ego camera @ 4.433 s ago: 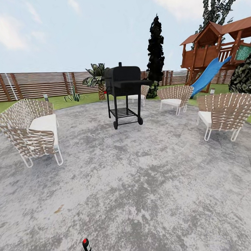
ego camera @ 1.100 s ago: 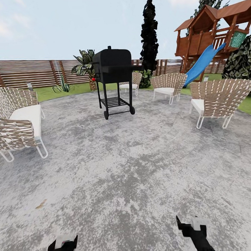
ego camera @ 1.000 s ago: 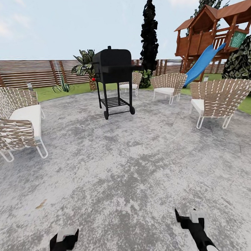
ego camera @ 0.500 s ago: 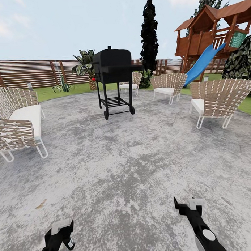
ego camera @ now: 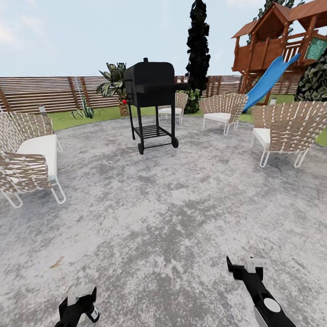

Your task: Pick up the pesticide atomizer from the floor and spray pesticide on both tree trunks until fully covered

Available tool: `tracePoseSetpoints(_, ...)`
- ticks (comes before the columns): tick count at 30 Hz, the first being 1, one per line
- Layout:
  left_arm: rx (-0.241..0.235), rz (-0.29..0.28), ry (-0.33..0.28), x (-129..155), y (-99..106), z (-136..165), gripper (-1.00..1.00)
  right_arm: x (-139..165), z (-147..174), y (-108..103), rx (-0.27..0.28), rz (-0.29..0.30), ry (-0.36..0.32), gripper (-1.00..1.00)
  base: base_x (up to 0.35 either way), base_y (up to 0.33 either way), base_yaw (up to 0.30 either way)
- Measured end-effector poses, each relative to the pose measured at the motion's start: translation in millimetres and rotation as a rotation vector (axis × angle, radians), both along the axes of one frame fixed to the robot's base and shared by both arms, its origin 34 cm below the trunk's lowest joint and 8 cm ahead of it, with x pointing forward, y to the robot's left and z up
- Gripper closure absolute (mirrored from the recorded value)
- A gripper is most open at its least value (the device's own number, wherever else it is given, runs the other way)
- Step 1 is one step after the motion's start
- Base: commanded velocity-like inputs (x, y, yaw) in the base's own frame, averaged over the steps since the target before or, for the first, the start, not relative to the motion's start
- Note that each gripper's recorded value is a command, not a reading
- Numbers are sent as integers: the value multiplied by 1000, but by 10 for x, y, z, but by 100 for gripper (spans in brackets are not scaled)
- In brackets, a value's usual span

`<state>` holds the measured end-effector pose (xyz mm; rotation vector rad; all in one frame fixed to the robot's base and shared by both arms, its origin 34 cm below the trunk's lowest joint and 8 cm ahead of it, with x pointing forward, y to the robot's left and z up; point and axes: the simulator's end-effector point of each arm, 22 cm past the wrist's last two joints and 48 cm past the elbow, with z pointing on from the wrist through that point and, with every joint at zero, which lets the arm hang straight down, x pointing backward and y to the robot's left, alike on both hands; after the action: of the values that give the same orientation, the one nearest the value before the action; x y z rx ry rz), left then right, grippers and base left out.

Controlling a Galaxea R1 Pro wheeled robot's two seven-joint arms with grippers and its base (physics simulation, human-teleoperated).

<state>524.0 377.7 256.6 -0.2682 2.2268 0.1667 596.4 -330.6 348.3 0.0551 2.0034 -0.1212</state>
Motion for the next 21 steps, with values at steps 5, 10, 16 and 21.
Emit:
tracePoseSetpoints(5, 1, -3, 24, -51, -1, -107, -100, -39, -126, -9, 0, -2, 23, -100, 0, 0, 3)
tracePoseSetpoints(10, 2, -4, 49, -111, 1, -225, -100, -89, -273, -12, 0, -3, 50, -100, 0, 0, 0)
tracePoseSetpoints(16, 2, -16, 84, -194, -34, -378, -100, -155, -449, -13, 0, -3, 84, -100, 0, 0, 0)
tracePoseSetpoints(21, 9, -51, 117, -259, -101, -507, -100, -215, -595, -16, 0, -4, 113, -100, 0, 0, 0)
